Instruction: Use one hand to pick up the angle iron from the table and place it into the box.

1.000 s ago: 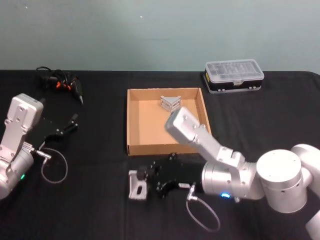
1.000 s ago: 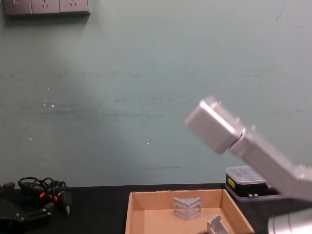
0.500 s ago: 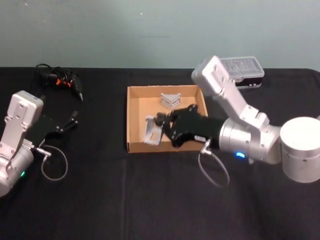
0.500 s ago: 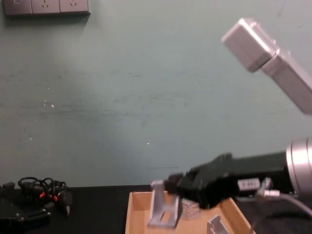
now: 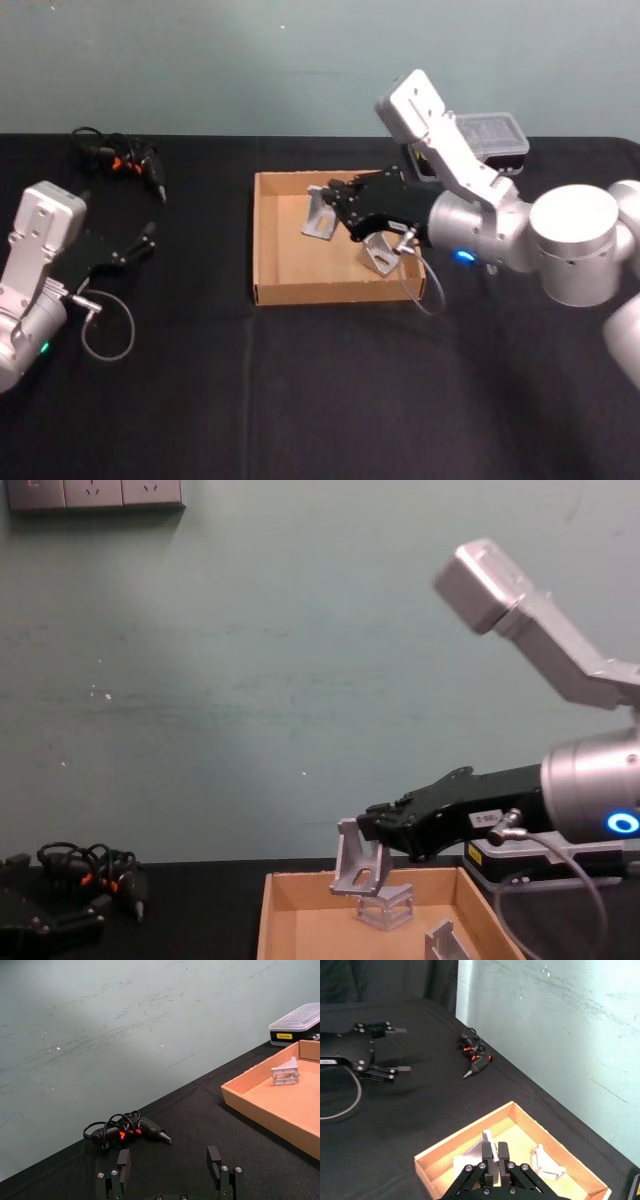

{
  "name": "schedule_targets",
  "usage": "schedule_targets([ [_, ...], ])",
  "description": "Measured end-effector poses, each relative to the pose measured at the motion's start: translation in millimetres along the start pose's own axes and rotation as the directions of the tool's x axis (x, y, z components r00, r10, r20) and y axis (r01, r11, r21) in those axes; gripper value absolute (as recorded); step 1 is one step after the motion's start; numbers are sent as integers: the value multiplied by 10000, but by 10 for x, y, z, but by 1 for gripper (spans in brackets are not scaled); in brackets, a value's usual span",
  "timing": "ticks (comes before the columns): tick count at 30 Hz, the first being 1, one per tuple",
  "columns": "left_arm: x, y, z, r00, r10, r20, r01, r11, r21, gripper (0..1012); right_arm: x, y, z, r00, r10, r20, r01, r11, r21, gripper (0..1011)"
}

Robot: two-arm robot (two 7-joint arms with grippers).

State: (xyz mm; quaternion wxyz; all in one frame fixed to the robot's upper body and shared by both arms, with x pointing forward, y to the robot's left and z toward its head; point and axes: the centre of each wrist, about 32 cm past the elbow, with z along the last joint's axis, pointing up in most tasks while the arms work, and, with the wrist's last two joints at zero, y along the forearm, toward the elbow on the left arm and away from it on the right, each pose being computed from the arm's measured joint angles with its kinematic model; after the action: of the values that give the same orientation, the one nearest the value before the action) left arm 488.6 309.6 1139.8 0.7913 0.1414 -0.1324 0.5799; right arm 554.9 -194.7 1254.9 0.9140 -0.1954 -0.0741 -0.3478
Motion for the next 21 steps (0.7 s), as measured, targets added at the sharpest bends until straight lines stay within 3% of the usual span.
schedule_targets([
  [9,0,0,0,10000,0,0,0,10000,0,1000,135,356,-155,9994,333,-106,-341,9960,-821,75],
  [21,0,0,0,10000,0,2,0,10000,0,1000,179,538,-308,9975,672,-195,-693,9870,-1449,75],
])
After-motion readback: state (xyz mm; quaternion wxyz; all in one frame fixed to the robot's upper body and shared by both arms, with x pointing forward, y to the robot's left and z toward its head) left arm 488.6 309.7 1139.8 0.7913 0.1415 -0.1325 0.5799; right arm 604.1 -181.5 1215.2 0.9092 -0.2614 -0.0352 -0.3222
